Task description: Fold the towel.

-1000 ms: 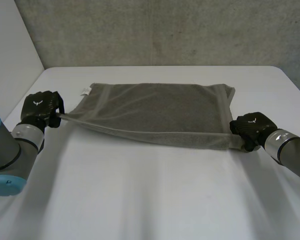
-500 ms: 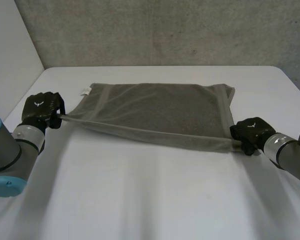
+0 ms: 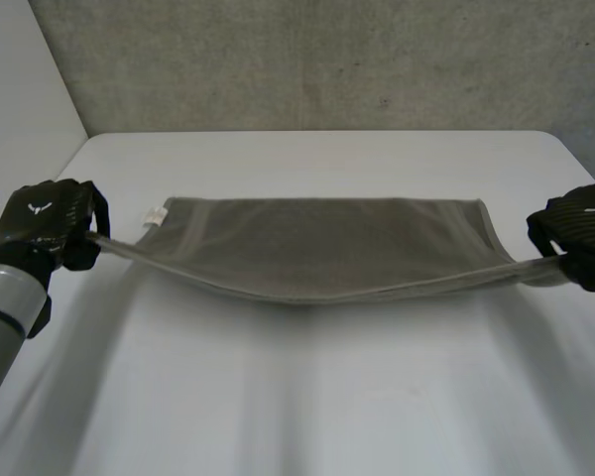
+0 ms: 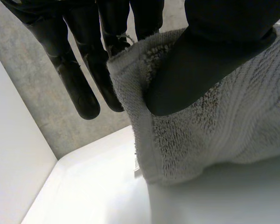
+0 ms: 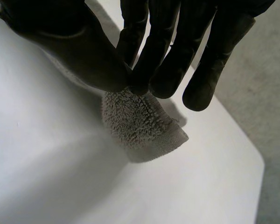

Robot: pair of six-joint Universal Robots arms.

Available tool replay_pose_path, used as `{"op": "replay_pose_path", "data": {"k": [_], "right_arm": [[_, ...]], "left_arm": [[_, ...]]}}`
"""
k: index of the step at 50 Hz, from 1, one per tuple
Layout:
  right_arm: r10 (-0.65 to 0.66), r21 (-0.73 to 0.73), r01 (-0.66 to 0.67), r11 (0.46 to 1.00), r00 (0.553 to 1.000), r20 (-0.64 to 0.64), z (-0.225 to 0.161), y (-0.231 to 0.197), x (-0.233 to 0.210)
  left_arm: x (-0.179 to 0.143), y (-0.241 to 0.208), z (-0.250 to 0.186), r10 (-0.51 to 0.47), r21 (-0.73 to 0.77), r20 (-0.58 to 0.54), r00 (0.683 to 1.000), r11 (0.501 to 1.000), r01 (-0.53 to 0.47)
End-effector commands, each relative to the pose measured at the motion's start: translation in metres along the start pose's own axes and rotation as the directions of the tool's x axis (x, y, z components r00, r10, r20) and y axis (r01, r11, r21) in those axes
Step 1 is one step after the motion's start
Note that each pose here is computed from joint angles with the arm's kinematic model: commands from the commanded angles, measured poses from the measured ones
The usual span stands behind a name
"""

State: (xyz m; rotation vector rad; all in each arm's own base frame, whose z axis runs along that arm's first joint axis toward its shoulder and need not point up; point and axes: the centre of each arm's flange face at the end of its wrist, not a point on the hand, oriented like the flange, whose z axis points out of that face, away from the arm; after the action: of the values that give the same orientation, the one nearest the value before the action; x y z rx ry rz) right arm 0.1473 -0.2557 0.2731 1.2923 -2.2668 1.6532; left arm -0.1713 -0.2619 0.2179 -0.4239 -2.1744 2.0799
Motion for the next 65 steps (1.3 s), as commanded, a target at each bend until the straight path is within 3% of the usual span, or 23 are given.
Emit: {"op": "replay_pose_path", "data": {"k": [1, 6, 15, 17, 25, 29, 41, 52, 57, 60, 65], "right_arm": [[-0.072, 0.055, 0.074, 0.996, 0.997, -0.035, -0.018, -0.018, 0.008], [-0.045, 0.022, 0.045, 0.999, 0.999, 0.019, 0.003, -0.004, 0.009], [-0.051, -0.033, 0.053, 0.998, 0.998, 0.045, 0.073, 0.012, 0.012], [-0.068, 0.008, 0.068, 0.998, 0.998, 0.02, 0.108, 0.012, 0.004], [-0.083, 0.147, 0.098, 0.984, 0.991, -0.1, 0.152, 0.007, 0.007], [-0.129, 0.272, 0.187, 0.944, 0.967, -0.219, 0.186, 0.005, 0.006], [-0.133, 0.282, 0.216, 0.935, 0.949, -0.285, 0.234, 0.017, -0.006], [-0.102, 0.225, 0.182, 0.957, 0.94, -0.327, 0.224, 0.019, -0.003], [-0.029, 0.251, 0.116, 0.961, 0.945, -0.325, 0.173, -0.01, 0.007], [-0.005, 0.242, 0.082, 0.967, 0.953, -0.304, 0.161, -0.012, 0.005], [0.112, 0.123, -0.093, 0.988, 0.98, -0.166, 0.121, -0.011, -0.008]], "left_arm": [[0.001, -0.015, -0.017, 0.001, 0.024, -0.01, 1.0, 1.0, -0.001], [0.001, -0.013, -0.014, 0.001, 0.021, -0.011, 1.0, 1.0, -0.001], [0.001, 0.027, 0.048, -0.018, -0.062, -0.03, 0.999, 0.998, 0.016], [0.001, 0.032, 0.06, -0.022, -0.062, -0.031, 0.999, 0.998, 0.02], [0.02, 0.046, 0.121, -0.007, -0.018, 0.001, 1.0, 1.0, 0.007], [0.027, 0.054, 0.146, -0.006, 0.005, 0.037, 0.999, 1.0, 0.006], [0.042, 0.075, 0.187, 0.004, 0.079, 0.052, 0.999, 0.997, -0.009], [0.052, 0.074, 0.175, 0.005, 0.057, 0.028, 1.0, 0.998, -0.007], [0.047, 0.042, 0.155, 0.002, 0.088, 0.032, 1.0, 0.996, -0.005], [0.045, 0.026, 0.136, 0.001, 0.093, 0.029, 1.0, 0.996, -0.003], [0.047, 0.008, 0.091, 0.004, 0.085, -0.021, 1.0, 0.996, -0.002]]}}
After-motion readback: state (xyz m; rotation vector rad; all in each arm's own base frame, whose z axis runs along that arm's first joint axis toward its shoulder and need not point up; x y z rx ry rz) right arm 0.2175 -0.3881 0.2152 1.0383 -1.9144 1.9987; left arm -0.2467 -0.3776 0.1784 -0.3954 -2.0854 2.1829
